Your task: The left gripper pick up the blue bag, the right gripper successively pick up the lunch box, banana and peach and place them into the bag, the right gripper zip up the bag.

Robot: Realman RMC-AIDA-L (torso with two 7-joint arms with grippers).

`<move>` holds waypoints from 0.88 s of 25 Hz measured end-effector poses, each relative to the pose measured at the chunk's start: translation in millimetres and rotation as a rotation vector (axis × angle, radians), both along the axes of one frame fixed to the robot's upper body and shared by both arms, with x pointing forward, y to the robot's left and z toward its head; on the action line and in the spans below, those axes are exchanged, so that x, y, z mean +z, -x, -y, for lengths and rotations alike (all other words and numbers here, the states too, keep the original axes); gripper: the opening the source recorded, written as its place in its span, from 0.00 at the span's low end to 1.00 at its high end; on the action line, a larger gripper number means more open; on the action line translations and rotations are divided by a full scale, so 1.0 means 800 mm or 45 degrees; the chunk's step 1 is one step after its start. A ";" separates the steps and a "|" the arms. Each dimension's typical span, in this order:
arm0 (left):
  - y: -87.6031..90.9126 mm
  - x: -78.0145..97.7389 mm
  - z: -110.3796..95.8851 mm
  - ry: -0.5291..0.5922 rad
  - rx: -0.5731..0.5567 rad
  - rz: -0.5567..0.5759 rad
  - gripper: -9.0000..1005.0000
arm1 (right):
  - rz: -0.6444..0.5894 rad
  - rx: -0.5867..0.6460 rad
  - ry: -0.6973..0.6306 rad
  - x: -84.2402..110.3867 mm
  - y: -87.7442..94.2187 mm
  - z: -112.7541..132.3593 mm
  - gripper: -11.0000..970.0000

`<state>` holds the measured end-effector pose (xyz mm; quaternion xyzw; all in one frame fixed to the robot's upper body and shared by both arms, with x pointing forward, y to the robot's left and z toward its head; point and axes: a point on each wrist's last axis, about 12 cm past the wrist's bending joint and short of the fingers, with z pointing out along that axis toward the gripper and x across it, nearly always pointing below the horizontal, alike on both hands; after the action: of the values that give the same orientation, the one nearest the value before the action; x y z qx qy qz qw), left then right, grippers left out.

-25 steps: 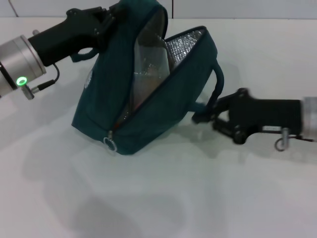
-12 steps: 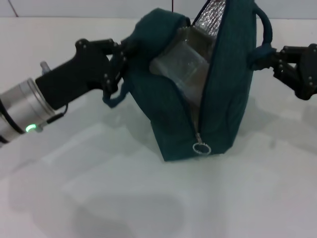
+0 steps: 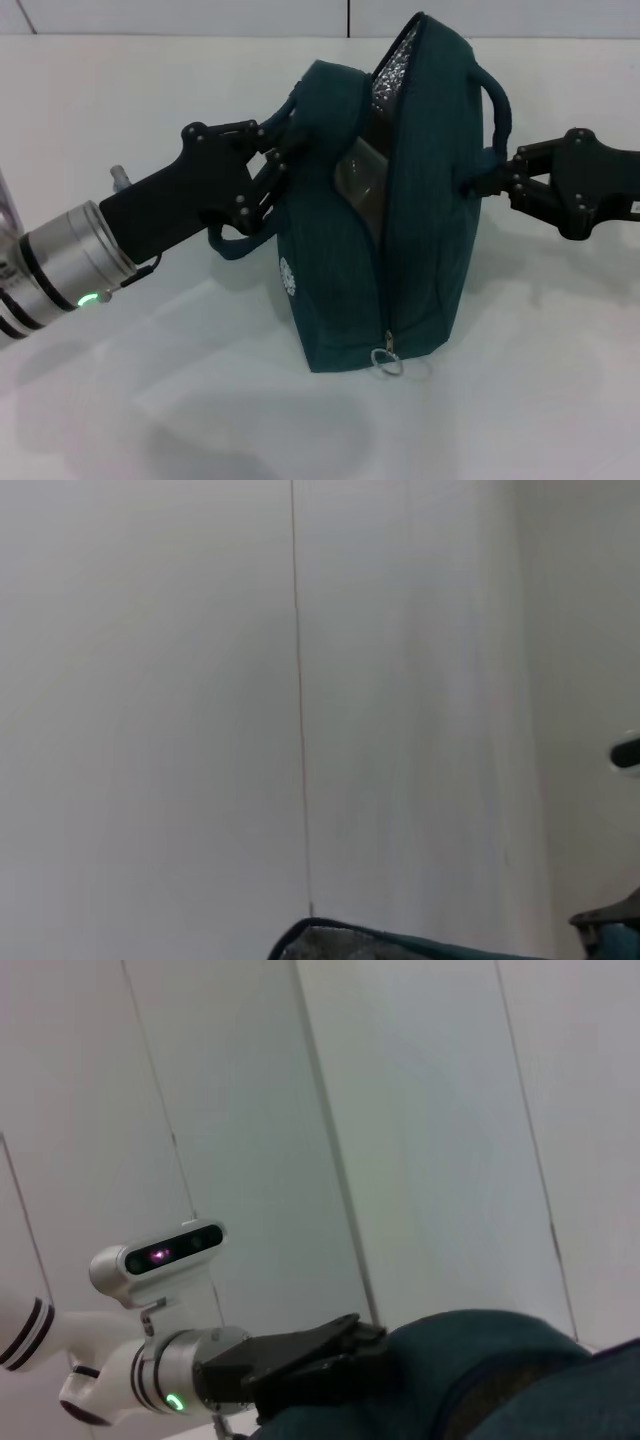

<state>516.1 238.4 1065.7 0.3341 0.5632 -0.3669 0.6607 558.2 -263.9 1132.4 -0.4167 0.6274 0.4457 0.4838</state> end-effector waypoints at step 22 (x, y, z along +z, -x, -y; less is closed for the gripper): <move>0.006 -0.010 0.003 0.023 0.123 0.071 0.31 | 0.063 -0.082 -0.102 0.004 0.024 0.033 0.35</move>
<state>511.3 235.9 1058.1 0.3108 0.5567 -0.3299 0.6962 538.8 -290.7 1135.2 -0.3875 0.6099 0.4444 0.5295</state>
